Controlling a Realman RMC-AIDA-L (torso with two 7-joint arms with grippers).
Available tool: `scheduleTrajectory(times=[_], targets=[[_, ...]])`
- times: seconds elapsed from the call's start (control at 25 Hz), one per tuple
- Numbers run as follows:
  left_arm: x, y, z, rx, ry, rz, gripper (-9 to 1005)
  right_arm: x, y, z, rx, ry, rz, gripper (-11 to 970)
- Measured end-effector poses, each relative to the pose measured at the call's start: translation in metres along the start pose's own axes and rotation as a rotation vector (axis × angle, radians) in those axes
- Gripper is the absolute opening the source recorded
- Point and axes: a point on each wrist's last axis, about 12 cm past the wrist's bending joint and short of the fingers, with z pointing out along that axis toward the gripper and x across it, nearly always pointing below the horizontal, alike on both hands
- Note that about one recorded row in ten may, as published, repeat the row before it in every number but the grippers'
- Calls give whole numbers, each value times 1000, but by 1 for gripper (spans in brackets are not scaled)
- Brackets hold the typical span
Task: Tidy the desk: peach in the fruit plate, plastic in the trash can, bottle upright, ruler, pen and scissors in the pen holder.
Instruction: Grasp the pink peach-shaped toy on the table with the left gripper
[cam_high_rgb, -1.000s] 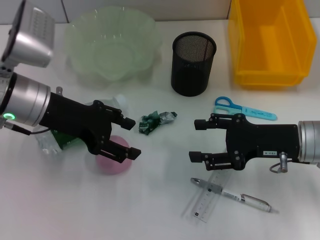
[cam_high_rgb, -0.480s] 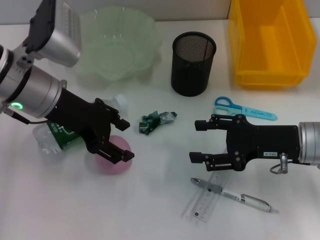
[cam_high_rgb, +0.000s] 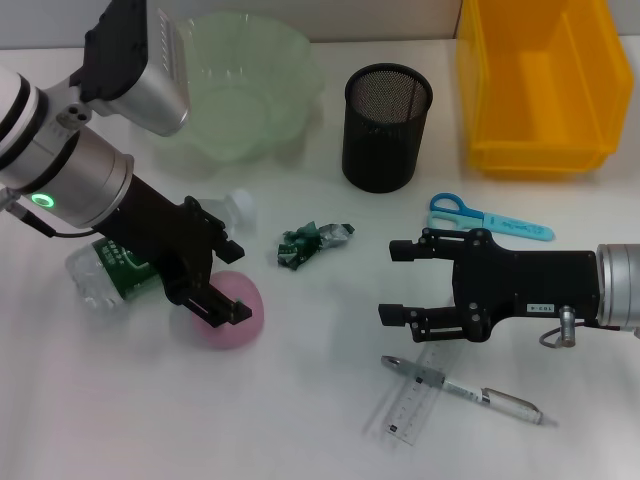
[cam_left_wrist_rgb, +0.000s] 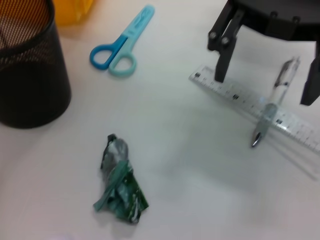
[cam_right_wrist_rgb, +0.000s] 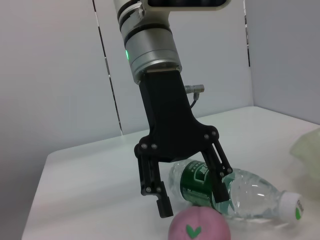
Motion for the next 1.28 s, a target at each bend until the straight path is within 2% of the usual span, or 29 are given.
scheduleTrajectory(times=[0.16, 0.68, 0.92, 1.28], targets=[[-4, 2, 1, -12, 43, 3, 784, 0, 0, 0, 1, 1, 1, 786], [-6, 3, 9, -24, 68, 19, 779, 1, 0, 0, 0, 0, 3, 785], [-3, 4, 19, -23, 110, 22, 765, 0, -1, 1, 2, 2, 1, 785], [-2, 7, 24, -45, 127, 28, 746, -1, -1, 2, 4, 4, -1, 785]])
